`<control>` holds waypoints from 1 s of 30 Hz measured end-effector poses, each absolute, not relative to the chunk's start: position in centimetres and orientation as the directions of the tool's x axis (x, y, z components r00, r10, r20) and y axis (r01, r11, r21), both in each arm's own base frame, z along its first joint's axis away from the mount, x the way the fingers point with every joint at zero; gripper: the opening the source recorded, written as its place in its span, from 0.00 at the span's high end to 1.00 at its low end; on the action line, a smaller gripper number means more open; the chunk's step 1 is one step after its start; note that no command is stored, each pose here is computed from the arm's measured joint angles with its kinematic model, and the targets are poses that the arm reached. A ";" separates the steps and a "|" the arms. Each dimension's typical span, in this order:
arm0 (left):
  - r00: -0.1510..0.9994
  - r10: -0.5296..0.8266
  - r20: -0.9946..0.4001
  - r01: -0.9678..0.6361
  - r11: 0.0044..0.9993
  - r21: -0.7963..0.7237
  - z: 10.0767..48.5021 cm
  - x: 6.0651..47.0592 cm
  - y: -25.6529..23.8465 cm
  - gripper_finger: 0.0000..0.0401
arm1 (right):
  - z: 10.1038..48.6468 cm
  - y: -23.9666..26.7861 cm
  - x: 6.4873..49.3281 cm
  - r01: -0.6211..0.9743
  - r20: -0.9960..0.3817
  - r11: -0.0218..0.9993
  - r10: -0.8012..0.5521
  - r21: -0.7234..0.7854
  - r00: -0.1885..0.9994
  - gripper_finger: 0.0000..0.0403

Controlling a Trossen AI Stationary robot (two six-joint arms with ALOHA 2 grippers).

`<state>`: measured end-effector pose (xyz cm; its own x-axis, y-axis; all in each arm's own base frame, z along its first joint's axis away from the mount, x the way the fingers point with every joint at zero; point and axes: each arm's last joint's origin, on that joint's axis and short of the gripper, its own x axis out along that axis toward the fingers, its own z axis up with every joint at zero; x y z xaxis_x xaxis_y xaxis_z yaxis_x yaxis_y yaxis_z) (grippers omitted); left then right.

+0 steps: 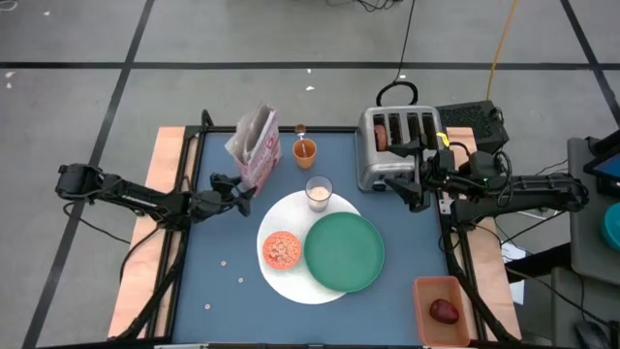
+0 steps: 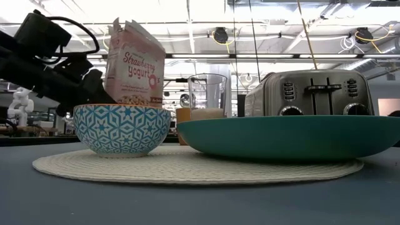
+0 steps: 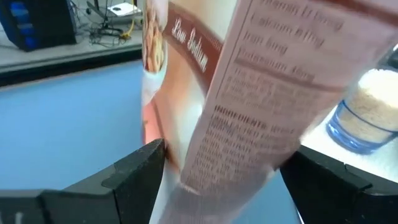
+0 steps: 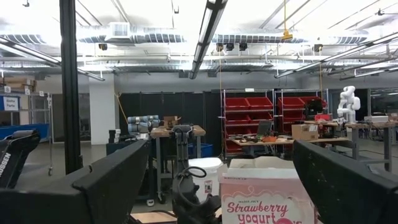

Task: Arrange a breakfast setting
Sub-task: Pour the cereal into the orange bowl, then put the toast bread on the green plate

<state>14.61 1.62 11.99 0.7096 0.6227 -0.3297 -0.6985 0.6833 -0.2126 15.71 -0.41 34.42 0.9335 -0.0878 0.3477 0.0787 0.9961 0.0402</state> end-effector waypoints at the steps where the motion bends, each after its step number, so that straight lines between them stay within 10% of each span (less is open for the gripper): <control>1: 0.711 0.616 -0.338 -0.696 0.684 -0.218 11.9 14.6 1.5 0.23 | 34.4 -0.4 15.7 0.079 0.348 0.996 -0.088 0.040 0.933 0.03; 30: 0.801 0.460 -0.384 -0.574 0.772 -0.273 14.9 13.4 -2.5 0.23 | 34.4 -0.4 15.7 0.079 0.348 0.996 -0.088 0.040 0.934 0.03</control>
